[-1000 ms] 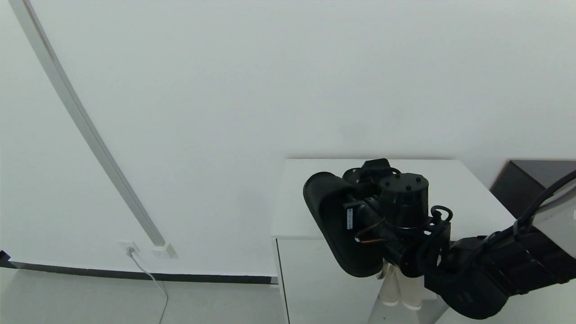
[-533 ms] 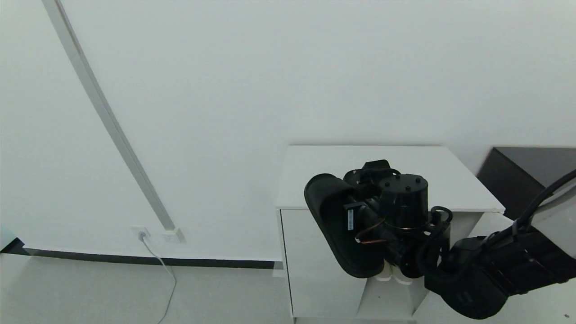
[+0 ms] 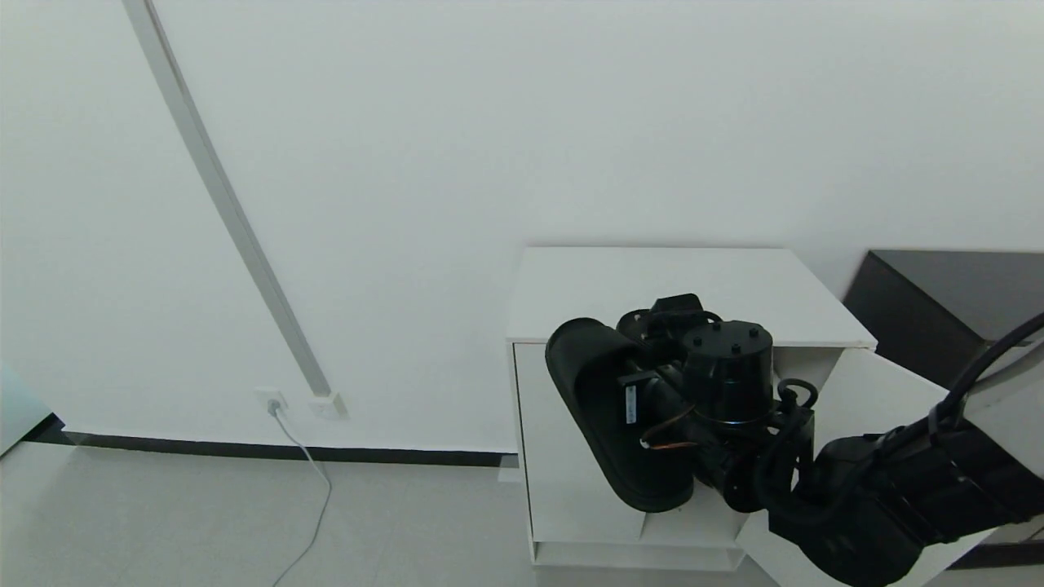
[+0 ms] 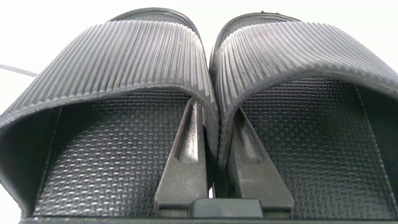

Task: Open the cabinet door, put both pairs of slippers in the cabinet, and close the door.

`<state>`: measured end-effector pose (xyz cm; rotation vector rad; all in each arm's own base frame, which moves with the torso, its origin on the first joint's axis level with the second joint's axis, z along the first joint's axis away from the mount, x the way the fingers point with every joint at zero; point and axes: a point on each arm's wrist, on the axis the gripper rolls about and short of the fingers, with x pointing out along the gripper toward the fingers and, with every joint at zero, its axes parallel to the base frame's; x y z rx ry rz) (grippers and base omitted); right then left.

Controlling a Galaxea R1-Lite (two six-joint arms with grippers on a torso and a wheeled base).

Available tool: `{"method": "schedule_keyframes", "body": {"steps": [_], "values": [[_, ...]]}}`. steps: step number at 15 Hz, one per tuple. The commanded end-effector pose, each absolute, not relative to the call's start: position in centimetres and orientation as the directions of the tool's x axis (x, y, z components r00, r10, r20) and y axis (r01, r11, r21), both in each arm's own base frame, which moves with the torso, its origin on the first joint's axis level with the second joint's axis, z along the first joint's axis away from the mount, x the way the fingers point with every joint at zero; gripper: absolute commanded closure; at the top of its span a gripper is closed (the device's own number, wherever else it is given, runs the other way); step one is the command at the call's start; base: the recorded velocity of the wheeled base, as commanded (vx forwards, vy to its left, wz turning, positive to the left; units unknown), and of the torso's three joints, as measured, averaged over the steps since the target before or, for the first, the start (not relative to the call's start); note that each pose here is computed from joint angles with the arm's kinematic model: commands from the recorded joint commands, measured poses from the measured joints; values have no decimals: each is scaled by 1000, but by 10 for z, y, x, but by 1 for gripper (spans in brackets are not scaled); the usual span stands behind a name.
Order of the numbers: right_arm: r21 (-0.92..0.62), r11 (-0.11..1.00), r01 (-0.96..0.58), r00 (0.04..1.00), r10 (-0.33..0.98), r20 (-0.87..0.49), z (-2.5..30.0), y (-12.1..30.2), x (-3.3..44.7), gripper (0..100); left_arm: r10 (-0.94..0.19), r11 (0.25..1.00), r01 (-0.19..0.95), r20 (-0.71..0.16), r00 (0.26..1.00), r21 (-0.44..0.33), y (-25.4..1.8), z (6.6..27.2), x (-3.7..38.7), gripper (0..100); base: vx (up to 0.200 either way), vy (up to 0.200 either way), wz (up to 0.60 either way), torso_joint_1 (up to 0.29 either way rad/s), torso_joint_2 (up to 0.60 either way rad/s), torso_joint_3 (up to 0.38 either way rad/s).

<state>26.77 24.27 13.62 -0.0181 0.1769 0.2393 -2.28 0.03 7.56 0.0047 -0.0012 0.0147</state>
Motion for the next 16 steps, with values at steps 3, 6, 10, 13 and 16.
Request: {"method": "schedule_keyframes", "body": {"steps": [3,6,10,13,16], "values": [[-16,972,-234,952,226,-206,134,228,253,100,15,1000,-15,0,1000,5,0,76,-23,100,0,0,0,0,0,0],[-25,975,-222,951,211,-226,138,200,230,100,15,1000,-15,2,1000,5,0,76,-23,100,0,0,0,0,0,0],[-21,975,-222,953,212,-219,142,192,222,100,15,1000,-15,2,1000,5,0,76,-23,100,0,0,0,0,0,0],[-24,973,-228,950,217,-224,141,194,220,100,15,1000,-15,0,1000,5,0,76,-23,100,0,-200,0,2,2,6],[-26,973,-228,950,216,-226,140,194,220,100,15,1000,-15,2,1000,5,0,76,-23,100,0,-200,0,1,-1,5]]}}
